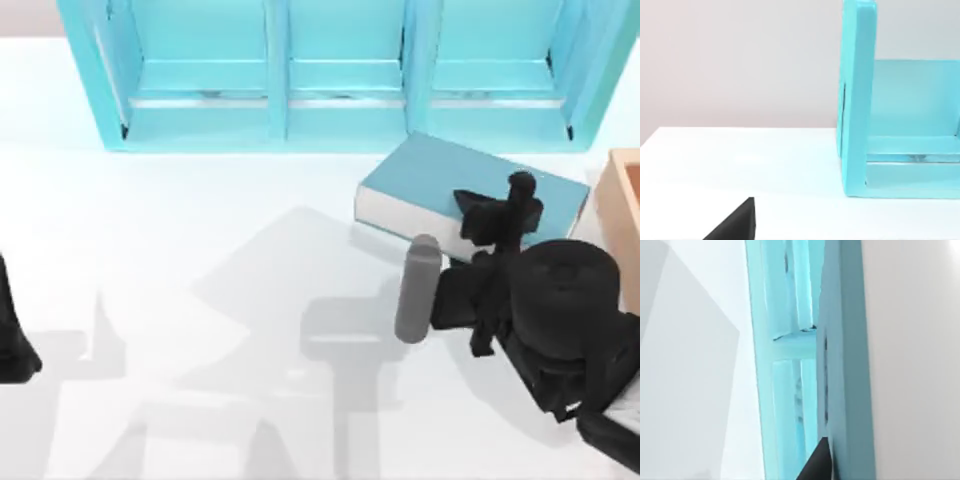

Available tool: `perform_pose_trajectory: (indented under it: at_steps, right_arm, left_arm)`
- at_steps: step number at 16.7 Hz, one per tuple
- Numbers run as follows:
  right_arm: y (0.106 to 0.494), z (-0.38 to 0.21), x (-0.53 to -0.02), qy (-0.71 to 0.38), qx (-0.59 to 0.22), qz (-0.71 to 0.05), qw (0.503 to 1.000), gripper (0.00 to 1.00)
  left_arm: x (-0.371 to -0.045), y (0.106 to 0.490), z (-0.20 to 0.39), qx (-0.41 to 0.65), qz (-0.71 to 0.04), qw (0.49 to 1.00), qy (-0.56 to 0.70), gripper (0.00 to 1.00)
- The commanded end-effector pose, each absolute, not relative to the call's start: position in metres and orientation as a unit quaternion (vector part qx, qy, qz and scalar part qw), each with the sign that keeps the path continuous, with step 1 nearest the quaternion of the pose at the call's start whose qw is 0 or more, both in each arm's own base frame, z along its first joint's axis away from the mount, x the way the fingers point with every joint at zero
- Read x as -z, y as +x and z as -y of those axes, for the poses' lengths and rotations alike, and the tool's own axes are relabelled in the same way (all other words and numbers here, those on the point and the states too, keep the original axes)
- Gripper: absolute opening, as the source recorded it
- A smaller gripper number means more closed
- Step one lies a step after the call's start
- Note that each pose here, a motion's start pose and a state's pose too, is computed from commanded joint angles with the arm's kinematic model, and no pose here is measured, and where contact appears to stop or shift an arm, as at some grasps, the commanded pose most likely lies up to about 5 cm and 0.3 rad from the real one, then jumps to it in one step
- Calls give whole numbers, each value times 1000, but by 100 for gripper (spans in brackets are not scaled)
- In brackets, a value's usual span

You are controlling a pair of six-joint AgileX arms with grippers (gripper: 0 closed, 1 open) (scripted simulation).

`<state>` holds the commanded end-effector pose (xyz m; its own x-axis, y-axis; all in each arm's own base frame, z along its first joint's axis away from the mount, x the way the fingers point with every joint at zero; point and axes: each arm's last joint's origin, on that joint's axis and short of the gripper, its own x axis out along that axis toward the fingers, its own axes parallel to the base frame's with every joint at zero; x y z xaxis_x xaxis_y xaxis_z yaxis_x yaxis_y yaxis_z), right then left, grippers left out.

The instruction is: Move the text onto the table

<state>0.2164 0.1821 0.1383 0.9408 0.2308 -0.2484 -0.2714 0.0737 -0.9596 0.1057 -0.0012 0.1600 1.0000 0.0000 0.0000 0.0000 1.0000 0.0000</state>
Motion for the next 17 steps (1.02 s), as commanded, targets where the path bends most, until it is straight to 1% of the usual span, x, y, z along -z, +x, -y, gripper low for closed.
perform_pose_trajectory:
  at_steps: [3, 17]
  right_arm:
    - [211, -173, -134, -684, -178, -7, 708, 0]
    - [207, -172, -132, -685, -179, -11, 706, 0]
  left_arm:
    - [-160, 106, 1, 0, 0, 1000, 0, 100]
    - [-160, 106, 1, 0, 0, 1000, 0, 100]
